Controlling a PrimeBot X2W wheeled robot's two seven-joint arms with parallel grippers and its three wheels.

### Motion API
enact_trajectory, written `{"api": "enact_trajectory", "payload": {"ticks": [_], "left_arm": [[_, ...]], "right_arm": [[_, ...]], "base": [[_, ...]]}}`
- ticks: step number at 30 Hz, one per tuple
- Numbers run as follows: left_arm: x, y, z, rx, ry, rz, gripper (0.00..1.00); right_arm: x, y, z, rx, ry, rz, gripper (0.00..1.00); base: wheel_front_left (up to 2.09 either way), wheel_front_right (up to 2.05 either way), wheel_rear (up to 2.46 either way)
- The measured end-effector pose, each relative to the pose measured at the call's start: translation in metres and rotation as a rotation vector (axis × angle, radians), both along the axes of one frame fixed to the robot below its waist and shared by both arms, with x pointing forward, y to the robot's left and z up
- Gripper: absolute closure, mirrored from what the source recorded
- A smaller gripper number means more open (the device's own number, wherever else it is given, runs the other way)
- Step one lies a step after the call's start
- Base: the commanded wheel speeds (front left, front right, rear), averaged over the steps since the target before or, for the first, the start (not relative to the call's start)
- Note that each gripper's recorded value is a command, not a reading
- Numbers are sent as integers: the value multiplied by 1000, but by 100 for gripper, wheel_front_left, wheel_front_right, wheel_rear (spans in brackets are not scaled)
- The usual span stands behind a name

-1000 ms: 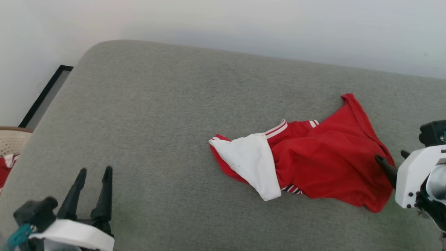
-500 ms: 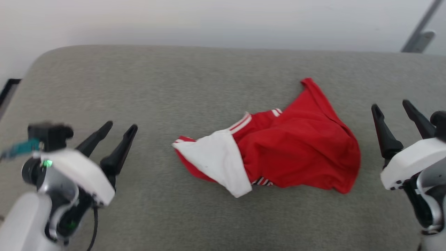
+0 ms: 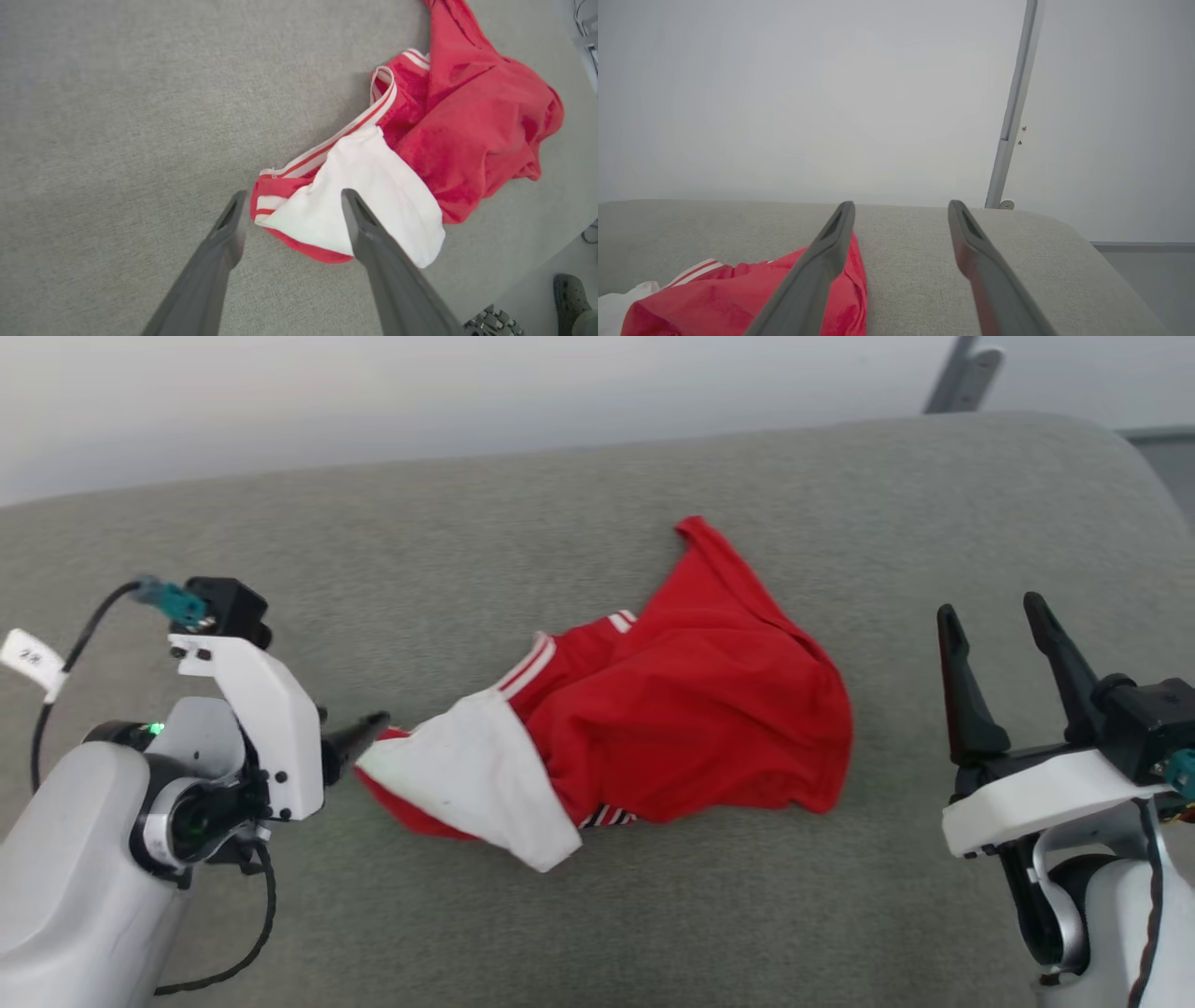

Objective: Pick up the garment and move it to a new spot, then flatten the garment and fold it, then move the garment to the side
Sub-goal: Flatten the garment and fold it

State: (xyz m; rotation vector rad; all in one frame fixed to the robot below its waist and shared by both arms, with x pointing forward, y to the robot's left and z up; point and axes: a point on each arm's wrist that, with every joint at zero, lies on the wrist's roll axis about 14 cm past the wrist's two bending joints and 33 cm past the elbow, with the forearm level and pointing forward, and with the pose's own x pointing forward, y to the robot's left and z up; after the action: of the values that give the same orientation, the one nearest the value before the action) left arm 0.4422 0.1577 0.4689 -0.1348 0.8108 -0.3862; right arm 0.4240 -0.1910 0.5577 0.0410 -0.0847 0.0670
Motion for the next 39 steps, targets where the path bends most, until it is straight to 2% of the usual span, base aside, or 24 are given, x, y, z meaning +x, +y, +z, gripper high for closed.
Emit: {"api": "enact_trajectory", "payload": {"ticks": [6, 16, 17, 25, 34, 39], "left_arm": [[-8, -11, -33, 86, 219, -23, 0], [-12, -13, -76, 182, 367, -49, 0], [-12, -13, -80, 183, 377, -51, 100], [1, -1, -82, 207, 339, -81, 100], [30, 73, -46, 342, 204, 12, 100], [35, 98, -44, 331, 200, 96, 100]], "right_arm": [[-9, -15, 0, 8, -7, -49, 0], [-8, -23, -5, 11, 7, -76, 0], [-7, -23, -5, 11, 8, -76, 0], [-1, -25, -5, 16, 3, -83, 0], [4, -23, -4, 21, -3, -80, 0], [7, -21, -8, 23, 9, -73, 0]], "base": [[0, 0, 0], [0, 0, 0], [0, 0, 0], [0, 0, 0], [0, 0, 0], [0, 0, 0]]}}
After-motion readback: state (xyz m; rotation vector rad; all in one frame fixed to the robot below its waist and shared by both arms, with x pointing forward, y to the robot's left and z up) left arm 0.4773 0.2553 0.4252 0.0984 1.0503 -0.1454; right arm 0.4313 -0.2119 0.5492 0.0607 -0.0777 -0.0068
